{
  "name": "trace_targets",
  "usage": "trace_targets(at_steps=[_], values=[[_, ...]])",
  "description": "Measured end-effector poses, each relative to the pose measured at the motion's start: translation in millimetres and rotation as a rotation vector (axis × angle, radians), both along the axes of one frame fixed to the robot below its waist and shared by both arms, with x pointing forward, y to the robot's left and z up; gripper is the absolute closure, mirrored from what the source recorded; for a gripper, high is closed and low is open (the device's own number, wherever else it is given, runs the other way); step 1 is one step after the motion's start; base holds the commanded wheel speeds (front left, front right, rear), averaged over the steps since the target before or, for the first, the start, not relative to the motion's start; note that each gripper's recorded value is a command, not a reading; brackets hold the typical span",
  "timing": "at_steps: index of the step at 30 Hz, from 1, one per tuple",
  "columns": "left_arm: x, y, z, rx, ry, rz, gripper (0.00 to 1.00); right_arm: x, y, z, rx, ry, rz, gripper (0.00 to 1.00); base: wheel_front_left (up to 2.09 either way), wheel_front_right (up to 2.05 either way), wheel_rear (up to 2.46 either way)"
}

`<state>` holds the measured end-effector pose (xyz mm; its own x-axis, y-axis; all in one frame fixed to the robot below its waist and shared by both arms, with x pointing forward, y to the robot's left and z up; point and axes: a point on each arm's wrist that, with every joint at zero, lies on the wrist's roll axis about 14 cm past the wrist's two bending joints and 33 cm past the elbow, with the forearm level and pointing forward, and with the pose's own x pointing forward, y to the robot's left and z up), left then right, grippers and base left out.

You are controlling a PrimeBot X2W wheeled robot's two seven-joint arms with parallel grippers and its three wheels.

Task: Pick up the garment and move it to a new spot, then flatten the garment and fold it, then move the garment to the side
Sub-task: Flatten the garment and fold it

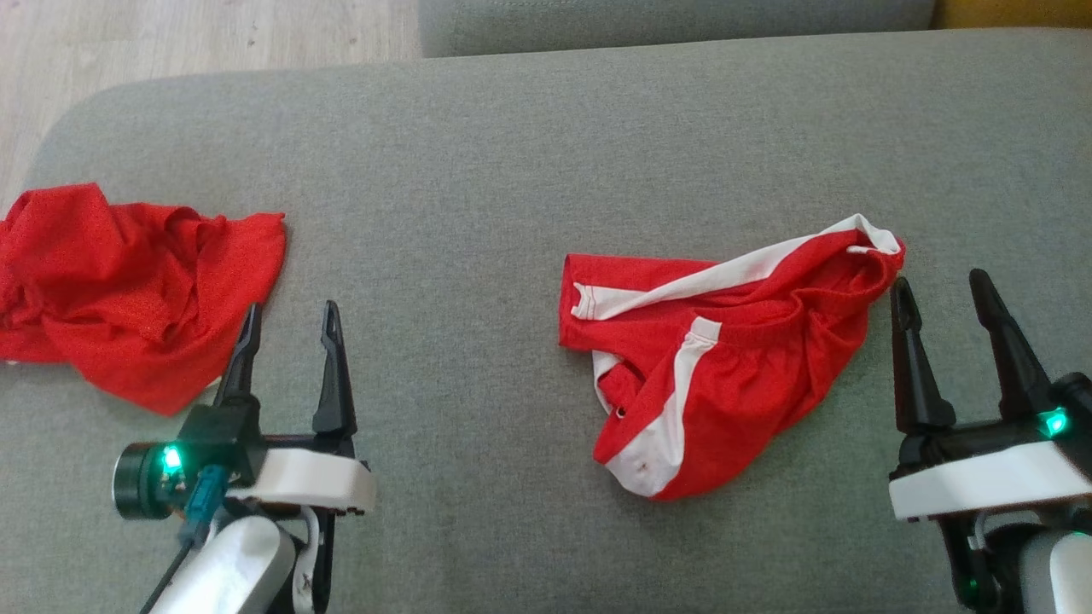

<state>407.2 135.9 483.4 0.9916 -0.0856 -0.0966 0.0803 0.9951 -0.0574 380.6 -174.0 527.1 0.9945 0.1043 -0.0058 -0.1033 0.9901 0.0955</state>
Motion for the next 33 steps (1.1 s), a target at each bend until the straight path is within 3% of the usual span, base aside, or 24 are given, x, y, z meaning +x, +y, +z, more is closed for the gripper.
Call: trace_targets(at_steps=[10, 18, 24, 33], values=[[-0.4, 2.1, -0.5, 0.003, 0.001, 0.008, 0.00, 0.7, 6.5, -7.1, 0.003, 0.044, 0.021, 0.00, 0.00, 0.00, 0.00], [-1.1, 2.3, -8.4, 0.001, 0.024, 0.010, 0.00, -9.4, 52.0, -71.9, -0.053, 0.356, 0.277, 0.00, 0.00, 0.00, 0.00], [-3.2, 3.6, -16.9, 0.001, 0.046, 0.013, 0.00, 8.3, 79.0, -82.9, -0.153, 0.435, 0.452, 0.00, 0.00, 0.00, 0.00], [0.0, 10.2, -27.7, -0.002, 0.070, 0.046, 0.00, 7.0, 77.7, -122.2, -0.322, 0.669, 0.581, 0.00, 0.00, 0.00, 0.00]])
